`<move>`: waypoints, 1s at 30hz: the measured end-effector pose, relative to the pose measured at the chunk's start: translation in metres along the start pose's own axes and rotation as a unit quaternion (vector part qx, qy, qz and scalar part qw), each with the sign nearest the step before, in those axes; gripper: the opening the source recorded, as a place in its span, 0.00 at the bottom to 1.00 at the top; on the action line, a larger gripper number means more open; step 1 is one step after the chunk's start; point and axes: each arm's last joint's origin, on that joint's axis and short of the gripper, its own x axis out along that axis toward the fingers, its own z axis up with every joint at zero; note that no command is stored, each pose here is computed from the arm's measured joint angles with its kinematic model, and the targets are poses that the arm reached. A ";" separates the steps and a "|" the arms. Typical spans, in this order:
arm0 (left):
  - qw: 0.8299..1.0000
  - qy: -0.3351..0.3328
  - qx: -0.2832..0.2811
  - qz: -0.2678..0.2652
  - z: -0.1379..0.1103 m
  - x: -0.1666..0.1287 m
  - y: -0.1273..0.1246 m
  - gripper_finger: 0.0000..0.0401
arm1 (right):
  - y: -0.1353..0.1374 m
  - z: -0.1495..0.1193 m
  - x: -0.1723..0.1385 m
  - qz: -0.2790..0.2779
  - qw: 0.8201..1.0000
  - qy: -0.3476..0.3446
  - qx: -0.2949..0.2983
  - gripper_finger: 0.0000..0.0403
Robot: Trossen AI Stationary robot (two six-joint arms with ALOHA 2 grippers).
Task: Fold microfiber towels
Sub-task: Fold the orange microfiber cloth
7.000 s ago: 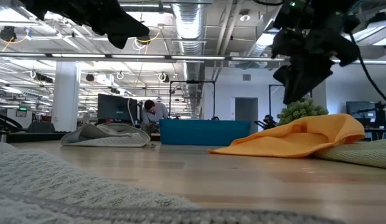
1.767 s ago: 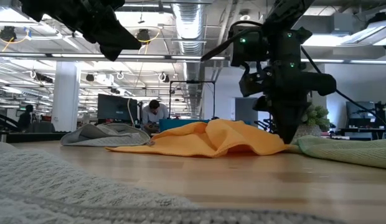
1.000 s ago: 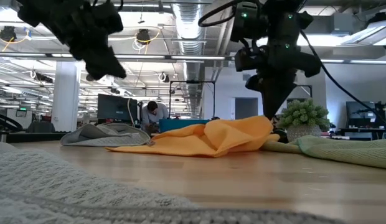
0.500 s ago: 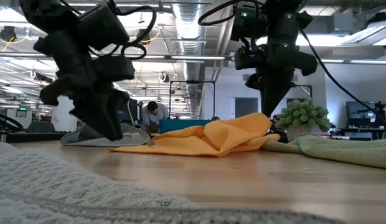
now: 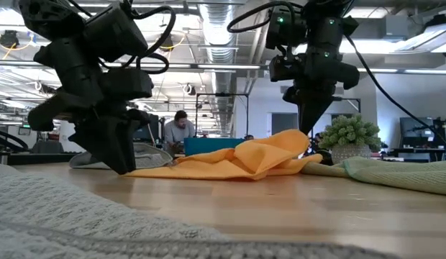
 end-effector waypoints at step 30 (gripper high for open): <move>1.000 0.018 -0.020 -0.009 0.013 0.021 -0.001 0.02 | 0.000 0.000 0.000 0.000 1.000 -0.001 0.006 0.02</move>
